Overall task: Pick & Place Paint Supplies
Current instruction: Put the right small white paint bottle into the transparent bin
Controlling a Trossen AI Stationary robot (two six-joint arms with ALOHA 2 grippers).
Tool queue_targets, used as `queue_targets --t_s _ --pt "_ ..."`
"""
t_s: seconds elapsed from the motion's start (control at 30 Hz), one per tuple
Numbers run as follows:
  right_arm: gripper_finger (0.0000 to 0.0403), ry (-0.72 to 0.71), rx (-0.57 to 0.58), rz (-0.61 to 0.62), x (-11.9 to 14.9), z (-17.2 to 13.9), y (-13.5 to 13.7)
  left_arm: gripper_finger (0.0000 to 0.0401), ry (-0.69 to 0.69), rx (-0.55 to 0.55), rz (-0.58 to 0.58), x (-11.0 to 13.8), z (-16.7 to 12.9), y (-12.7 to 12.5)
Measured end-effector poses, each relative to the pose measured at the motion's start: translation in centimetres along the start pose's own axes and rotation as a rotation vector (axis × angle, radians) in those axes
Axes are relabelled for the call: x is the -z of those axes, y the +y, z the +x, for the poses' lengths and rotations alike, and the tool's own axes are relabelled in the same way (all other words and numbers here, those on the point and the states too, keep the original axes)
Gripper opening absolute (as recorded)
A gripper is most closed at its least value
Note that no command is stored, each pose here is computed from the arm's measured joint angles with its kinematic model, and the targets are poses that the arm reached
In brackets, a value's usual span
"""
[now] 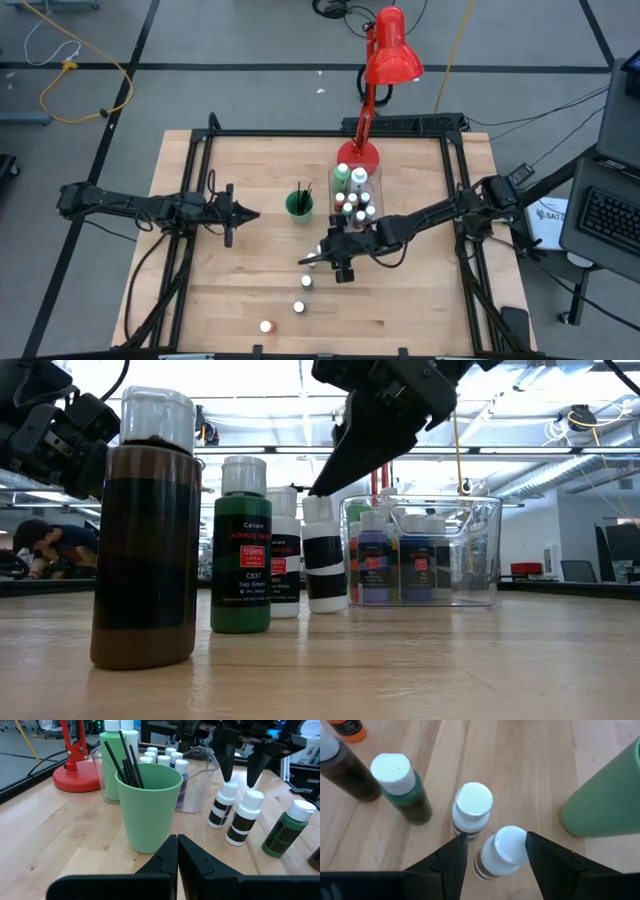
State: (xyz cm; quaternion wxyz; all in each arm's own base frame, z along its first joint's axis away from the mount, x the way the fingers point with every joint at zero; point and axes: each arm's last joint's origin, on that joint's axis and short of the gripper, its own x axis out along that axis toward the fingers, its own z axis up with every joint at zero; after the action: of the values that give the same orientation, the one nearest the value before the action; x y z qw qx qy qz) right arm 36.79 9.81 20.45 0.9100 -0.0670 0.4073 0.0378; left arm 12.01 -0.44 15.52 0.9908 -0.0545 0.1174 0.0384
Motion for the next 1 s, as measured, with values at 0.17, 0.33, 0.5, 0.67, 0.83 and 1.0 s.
queue_targets --t_s 0.17,0.33,0.5,0.67,0.83,1.0 --pt "0.0192 0.008 0.004 0.023 0.3 0.1 -0.2 0.001 0.0 0.0 0.001 0.0 0.0 0.0" --pt "0.0192 0.015 -0.006 0.011 0.4 -0.2 0.4 0.001 -0.002 0.001 0.001 0.0 0.0 0.0" --pt "0.0192 0.045 0.027 0.0 0.7 -1.0 0.8 0.001 -0.006 0.0 0.002 -0.1 0.0 0.0" --pt "0.0192 0.037 0.024 -0.006 0.6 -1.0 0.9 0.001 -0.024 0.002 0.0 -0.2 0.0 0.0" --pt "0.0192 0.031 0.023 -0.017 0.6 -1.0 0.9 0.001 -0.03 0.002 0.003 -0.3 0.0 0.0" --pt "0.0192 -0.002 0.018 -0.082 0.3 -1.0 1.1 0.001 -0.029 0.002 0.014 -0.3 0.0 0.0"
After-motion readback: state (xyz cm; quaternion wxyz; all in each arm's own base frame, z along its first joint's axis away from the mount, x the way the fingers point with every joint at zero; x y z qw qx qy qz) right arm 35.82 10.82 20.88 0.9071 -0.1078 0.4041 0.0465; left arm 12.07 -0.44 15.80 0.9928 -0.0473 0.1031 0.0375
